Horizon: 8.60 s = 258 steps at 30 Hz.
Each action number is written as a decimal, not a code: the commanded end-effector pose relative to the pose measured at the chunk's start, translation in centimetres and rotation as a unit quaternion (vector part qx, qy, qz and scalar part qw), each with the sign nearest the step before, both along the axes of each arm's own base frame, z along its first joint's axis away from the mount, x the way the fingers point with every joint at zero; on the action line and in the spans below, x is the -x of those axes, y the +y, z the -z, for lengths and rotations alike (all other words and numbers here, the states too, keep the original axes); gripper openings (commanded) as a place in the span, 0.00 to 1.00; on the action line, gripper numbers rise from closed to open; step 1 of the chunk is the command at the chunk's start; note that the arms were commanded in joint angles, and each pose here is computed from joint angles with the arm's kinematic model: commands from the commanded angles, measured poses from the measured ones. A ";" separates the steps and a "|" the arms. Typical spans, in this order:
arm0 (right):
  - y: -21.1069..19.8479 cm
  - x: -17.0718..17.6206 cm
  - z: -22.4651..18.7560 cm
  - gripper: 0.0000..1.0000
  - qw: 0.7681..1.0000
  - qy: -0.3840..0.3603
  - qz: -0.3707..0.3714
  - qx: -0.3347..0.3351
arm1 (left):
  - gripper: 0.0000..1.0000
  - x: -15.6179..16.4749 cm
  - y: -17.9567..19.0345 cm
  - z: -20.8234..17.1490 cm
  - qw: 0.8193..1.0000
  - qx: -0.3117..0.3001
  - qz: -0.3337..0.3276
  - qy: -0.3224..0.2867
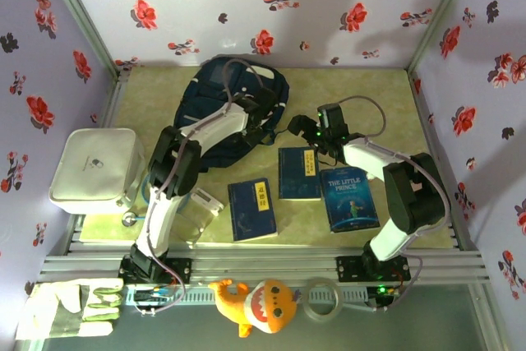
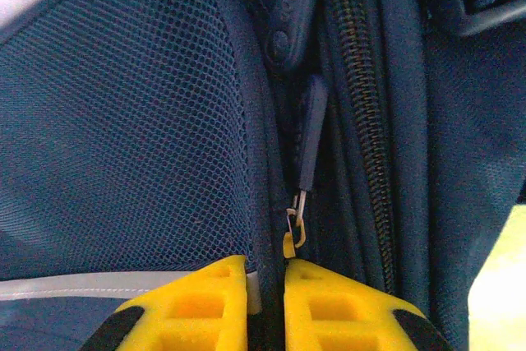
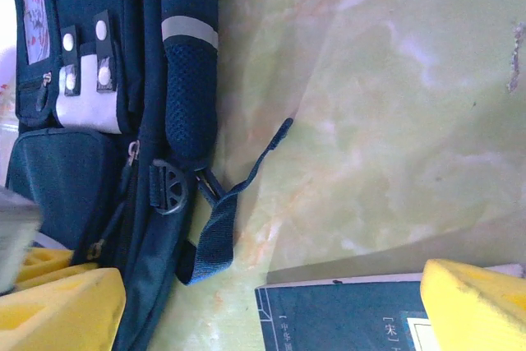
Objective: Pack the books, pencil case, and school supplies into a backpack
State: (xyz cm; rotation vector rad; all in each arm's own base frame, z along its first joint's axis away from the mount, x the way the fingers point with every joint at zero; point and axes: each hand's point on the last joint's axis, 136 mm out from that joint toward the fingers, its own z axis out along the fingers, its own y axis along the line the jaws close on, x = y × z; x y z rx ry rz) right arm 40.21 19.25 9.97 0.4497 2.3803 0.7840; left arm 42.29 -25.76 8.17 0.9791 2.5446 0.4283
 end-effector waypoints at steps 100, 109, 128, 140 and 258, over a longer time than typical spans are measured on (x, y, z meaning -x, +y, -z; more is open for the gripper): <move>4.5 3.3 -9.5 0.40 0.940 -0.235 -0.248 -0.005 | 0.00 1.0 -1.5 -23.3 0.938 0.325 0.007 -0.122; 6.4 2.3 -9.4 0.34 0.934 -0.229 -0.275 0.002 | 0.00 1.5 -1.8 -23.8 0.933 0.340 0.013 -0.117; 7.0 -1.4 -7.3 0.39 0.930 -0.222 -0.289 0.040 | 0.00 1.5 -1.5 -24.0 0.931 0.344 0.013 -0.124; 8.7 -1.1 -7.9 0.31 0.916 -0.226 -0.332 0.007 | 0.00 1.2 -1.4 -23.5 0.932 0.341 0.009 -0.119; 14.2 -3.2 -13.8 0.09 0.959 -0.075 -0.100 -0.256 | 0.45 7.9 -1.6 -8.3 0.872 0.420 -0.248 -0.031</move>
